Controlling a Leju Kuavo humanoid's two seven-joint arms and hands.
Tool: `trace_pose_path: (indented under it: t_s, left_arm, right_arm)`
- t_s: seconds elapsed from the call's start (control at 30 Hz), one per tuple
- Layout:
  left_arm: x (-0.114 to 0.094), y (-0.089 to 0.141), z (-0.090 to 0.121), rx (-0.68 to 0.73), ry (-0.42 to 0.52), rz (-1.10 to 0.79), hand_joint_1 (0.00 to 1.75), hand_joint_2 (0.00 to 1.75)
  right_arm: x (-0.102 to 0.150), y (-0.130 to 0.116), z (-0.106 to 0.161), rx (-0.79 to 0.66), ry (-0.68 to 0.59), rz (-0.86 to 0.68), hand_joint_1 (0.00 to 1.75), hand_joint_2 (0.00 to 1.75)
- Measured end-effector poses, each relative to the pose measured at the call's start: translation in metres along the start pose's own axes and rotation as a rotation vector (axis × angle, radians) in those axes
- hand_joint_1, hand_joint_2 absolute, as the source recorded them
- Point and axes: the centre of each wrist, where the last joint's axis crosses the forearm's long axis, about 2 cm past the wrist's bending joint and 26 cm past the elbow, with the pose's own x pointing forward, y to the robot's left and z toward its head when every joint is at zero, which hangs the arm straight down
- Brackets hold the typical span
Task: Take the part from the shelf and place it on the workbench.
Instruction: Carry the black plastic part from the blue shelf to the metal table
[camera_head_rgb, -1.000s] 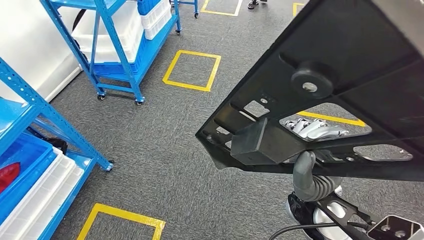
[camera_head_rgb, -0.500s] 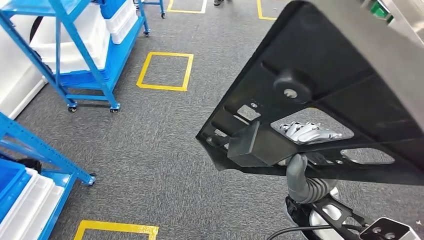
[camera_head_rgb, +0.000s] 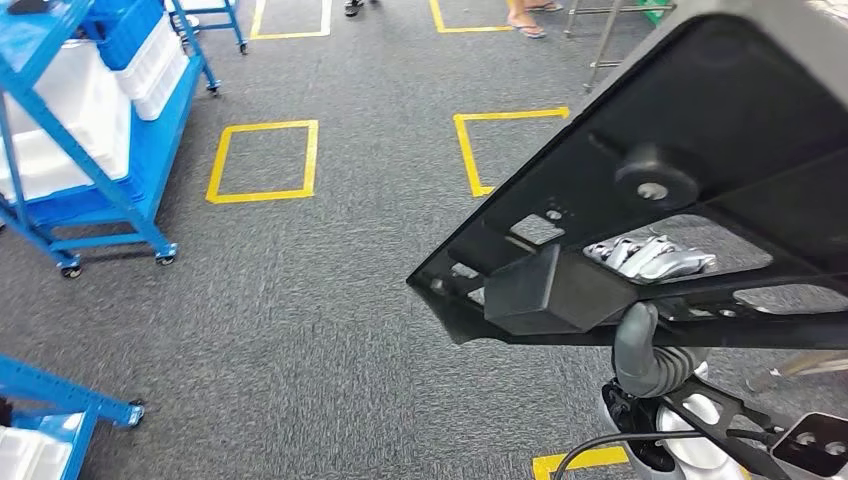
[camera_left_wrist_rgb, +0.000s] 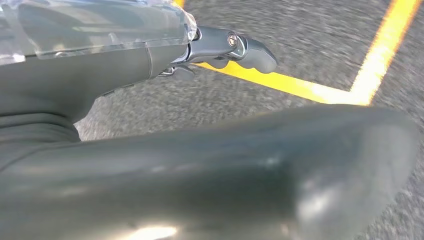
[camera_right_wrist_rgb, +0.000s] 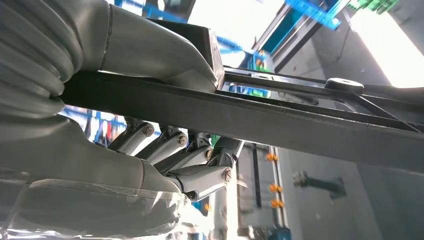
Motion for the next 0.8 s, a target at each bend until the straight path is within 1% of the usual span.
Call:
trace_pose_path:
  t_s: [0.3,0.8]
  left_arm:
    - [0.004,-0.001,-0.001,-0.006,-0.018,-0.005,0.0,0.0]
    - [0.007,-0.002,-0.003,-0.031,-0.033,-0.017,0.0,0.0]
  right_arm:
    - [0.004,-0.004,0.003,0.003,0.005,0.073,1.75,1.75]
    - [0.014,0.001,0.006,-0.011,-0.003,0.075,1.75,1.75]
